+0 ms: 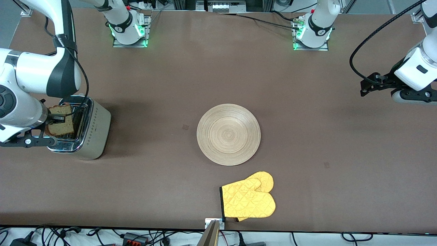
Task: Move plate and put bread in toaster
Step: 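Lower the bread into the toaster slot with the right gripper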
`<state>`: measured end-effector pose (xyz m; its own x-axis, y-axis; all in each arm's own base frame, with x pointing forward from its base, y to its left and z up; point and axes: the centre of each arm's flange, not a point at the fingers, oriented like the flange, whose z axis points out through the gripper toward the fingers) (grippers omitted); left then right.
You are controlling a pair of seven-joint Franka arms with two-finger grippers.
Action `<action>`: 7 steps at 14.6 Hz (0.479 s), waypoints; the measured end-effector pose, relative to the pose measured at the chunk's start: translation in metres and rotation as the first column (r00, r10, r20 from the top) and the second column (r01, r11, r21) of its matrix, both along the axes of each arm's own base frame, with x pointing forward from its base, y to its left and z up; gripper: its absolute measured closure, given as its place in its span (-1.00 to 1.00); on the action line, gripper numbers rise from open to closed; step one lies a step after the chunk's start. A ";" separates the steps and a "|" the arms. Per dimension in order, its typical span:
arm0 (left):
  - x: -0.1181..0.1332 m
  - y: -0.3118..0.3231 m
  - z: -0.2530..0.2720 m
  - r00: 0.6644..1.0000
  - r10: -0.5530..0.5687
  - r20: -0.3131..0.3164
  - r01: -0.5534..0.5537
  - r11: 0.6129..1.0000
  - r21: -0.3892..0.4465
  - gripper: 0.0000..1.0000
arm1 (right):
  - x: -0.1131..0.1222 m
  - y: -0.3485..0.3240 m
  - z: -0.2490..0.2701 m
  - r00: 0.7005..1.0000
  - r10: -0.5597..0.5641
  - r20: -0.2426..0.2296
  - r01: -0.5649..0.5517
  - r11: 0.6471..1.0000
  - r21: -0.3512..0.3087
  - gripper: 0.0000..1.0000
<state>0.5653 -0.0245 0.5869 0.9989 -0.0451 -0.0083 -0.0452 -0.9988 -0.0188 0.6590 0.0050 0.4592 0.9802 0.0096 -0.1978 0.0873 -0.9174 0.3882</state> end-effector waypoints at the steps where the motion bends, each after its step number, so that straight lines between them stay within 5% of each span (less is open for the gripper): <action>1: 0.000 0.000 0.000 1.000 0.000 0.000 0.000 1.000 0.000 -1.00 | 0.000 0.000 -0.006 1.000 -0.016 -0.006 0.016 1.000 0.013 0.81; 7: 0.000 0.000 0.000 1.000 0.000 -0.001 0.000 1.000 0.000 -1.00 | 0.002 0.000 -0.021 0.998 -0.053 -0.013 0.054 0.998 0.042 0.81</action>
